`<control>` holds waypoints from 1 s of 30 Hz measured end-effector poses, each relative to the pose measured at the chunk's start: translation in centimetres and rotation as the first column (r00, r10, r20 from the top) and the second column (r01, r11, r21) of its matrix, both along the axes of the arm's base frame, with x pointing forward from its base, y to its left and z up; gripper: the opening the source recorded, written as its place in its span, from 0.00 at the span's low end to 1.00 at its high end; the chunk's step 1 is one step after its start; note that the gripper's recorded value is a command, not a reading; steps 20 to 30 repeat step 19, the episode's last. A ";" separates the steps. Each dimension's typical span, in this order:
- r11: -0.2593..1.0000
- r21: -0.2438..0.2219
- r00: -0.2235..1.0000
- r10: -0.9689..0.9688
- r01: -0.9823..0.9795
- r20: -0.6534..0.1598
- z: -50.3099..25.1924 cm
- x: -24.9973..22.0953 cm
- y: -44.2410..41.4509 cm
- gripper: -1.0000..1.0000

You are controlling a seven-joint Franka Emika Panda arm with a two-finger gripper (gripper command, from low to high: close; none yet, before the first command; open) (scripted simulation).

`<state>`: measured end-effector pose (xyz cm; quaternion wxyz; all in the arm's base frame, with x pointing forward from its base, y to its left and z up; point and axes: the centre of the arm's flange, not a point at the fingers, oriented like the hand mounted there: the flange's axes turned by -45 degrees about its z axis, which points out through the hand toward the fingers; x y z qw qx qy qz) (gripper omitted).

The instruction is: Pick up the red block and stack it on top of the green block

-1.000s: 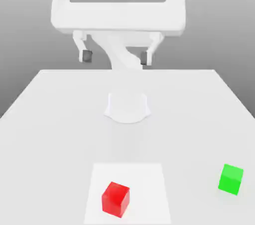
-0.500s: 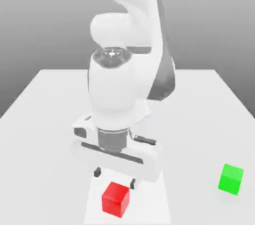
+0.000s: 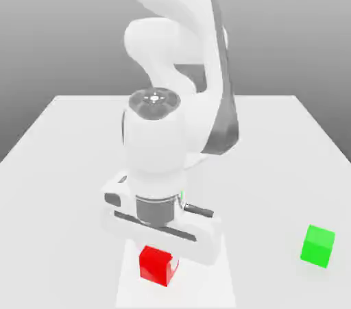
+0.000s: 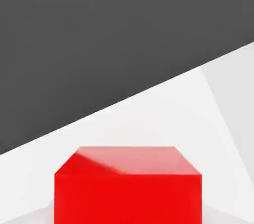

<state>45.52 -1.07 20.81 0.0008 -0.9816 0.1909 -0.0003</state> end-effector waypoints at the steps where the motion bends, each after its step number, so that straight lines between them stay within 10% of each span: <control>1: 0.999 0.002 0.999 0.051 -0.051 0.000 0.4 0.1 2.5 0.00; 15: 0.804 -0.001 0.804 0.594 -0.594 0.002 -1.3 -7.9 28.9 0.00; 16: 0.803 -0.001 0.803 0.595 -0.595 0.001 -2.2 -8.0 28.9 1.00; 30: 0.803 -0.001 0.803 0.595 -0.595 0.001 -2.2 -8.0 28.9 1.00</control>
